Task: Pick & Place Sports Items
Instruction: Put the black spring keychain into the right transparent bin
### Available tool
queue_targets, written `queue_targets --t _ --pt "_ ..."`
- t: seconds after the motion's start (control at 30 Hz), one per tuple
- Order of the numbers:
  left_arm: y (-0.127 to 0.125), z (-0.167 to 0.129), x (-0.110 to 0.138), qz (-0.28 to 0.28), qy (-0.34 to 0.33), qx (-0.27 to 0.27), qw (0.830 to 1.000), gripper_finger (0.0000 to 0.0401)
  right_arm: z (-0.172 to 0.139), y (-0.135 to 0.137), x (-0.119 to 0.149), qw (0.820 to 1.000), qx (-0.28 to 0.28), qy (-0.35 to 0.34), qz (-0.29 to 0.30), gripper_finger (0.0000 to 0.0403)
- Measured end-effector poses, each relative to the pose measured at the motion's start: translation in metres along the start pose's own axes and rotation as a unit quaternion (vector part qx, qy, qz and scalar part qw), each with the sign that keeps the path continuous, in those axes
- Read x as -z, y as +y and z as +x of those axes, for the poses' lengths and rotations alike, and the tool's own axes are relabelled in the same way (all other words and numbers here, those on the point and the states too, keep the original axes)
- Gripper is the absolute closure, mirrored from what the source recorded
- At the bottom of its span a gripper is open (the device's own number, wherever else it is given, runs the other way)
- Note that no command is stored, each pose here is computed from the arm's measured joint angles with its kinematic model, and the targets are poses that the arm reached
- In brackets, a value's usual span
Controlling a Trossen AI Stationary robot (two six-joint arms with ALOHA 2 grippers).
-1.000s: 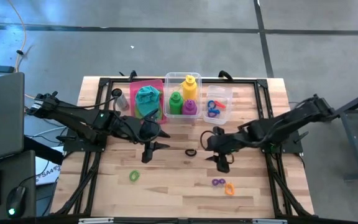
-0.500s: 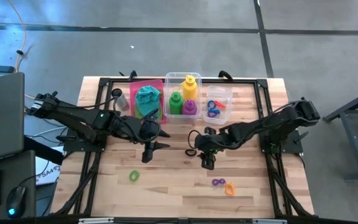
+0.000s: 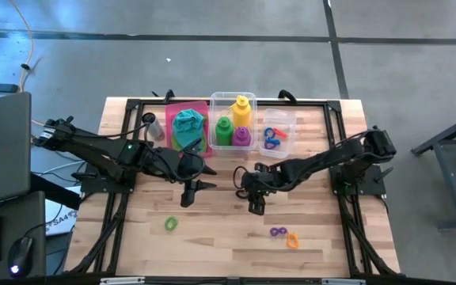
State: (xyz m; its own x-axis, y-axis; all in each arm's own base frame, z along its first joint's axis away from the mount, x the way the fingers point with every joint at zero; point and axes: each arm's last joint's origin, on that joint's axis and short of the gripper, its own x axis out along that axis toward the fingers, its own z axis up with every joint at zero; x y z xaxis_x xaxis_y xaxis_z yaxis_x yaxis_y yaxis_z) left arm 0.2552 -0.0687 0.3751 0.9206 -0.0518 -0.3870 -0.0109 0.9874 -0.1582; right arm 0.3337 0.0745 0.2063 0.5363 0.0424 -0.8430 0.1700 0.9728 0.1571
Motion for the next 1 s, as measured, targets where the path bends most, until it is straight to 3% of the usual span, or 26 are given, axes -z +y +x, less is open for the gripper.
queue_targets --t 0.53,1.0 --pt "0.0 0.0 0.0 0.0 0.0 0.0 1.0 0.0224 0.045 -0.015 0.004 0.999 0.029 0.03 0.016 0.0219" --pt "0.0 0.0 0.0 0.0 0.0 0.0 1.0 0.0224 0.049 -0.033 -0.007 0.998 0.033 0.008 0.043 0.0219"
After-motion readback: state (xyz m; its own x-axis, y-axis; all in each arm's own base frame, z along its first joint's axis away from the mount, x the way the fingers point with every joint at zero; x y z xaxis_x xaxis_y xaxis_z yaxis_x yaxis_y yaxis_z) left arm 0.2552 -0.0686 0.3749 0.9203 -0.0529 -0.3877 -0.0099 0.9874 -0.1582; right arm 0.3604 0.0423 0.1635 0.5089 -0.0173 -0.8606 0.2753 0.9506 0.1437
